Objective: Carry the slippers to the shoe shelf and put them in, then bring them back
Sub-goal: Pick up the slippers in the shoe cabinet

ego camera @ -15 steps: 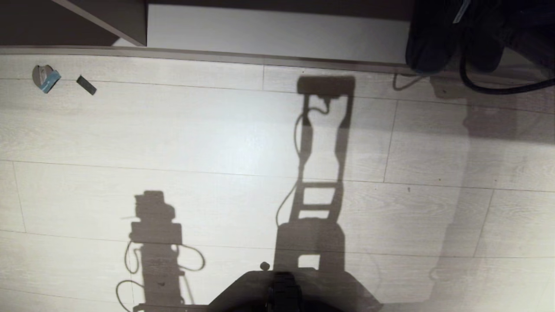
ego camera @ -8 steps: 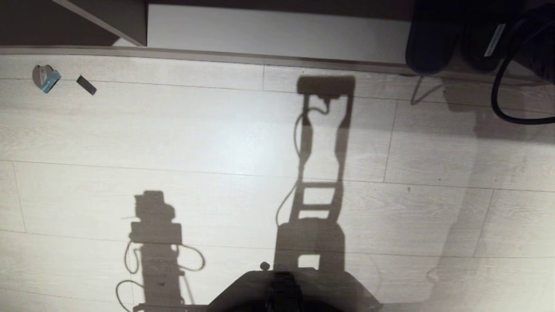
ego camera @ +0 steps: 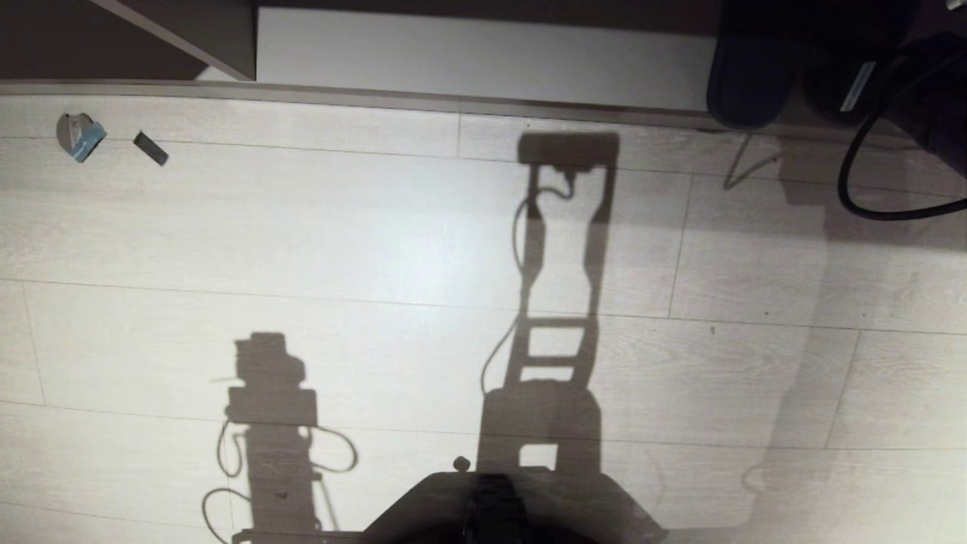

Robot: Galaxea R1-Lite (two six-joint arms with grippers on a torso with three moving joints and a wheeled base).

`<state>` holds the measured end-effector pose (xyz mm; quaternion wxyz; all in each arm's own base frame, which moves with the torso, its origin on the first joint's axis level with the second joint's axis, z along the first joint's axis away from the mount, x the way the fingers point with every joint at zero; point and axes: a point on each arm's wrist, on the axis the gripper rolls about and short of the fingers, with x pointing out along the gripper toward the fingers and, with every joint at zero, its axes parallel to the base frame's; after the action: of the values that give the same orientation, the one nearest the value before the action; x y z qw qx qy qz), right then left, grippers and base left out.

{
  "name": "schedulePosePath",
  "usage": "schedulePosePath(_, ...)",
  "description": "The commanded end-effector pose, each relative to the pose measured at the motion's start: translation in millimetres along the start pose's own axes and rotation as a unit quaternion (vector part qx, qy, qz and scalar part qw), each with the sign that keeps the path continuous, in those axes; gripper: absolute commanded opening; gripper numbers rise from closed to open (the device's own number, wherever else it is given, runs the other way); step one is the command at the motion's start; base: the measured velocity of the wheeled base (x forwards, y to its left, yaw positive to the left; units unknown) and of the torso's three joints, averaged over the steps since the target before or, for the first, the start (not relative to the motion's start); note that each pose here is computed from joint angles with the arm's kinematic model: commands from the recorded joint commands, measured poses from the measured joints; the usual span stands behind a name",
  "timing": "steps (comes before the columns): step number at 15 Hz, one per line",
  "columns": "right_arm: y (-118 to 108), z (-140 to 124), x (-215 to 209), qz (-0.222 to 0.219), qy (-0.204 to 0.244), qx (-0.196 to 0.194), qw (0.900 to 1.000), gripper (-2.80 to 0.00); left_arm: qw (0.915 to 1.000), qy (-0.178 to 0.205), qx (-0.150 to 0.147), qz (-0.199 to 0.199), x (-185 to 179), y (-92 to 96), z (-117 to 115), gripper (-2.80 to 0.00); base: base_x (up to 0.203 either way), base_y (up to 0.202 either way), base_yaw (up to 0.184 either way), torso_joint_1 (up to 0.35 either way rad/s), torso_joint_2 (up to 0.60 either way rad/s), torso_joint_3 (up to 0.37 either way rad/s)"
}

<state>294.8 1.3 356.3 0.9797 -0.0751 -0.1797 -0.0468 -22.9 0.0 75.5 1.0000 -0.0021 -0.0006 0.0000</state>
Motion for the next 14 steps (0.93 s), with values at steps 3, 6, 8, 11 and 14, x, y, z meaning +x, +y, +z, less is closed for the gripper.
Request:
schedulePosePath(3,5,-17,8,0.039,0.013,0.018,0.999,-2.80,1.0000,-0.001,0.000,0.000,0,0.0,0,-2.80,0.000,0.000,0.000,0.000,0.00,0.000)
schedulePosePath(6,6,-27,5,0.058,0.030,0.018,0.998,-2.80,1.0000,0.000,0.000,0.000,0,0.0,0,-2.80,0.000,0.000,0.000,0.000,0.00,0.000)
schedulePosePath(8,2,-28,4,0.052,0.031,0.015,0.998,-2.80,1.0000,0.000,0.000,0.000,0,0.0,0,-2.80,0.000,0.000,0.000,0.000,0.00,0.000)
schedulePosePath(11,1,-22,-2,0.056,0.025,0.015,0.998,-2.80,1.0000,-0.001,0.000,0.000,0,0.0,0,-2.80,0.000,0.000,0.000,0.000,0.00,0.000)
schedulePosePath(14,-6,-12,-9,0.047,0.016,0.006,0.999,-2.80,1.0000,0.000,0.000,0.000,0,0.0,0,-2.80,0.000,0.000,0.000,0.000,0.00,0.000)
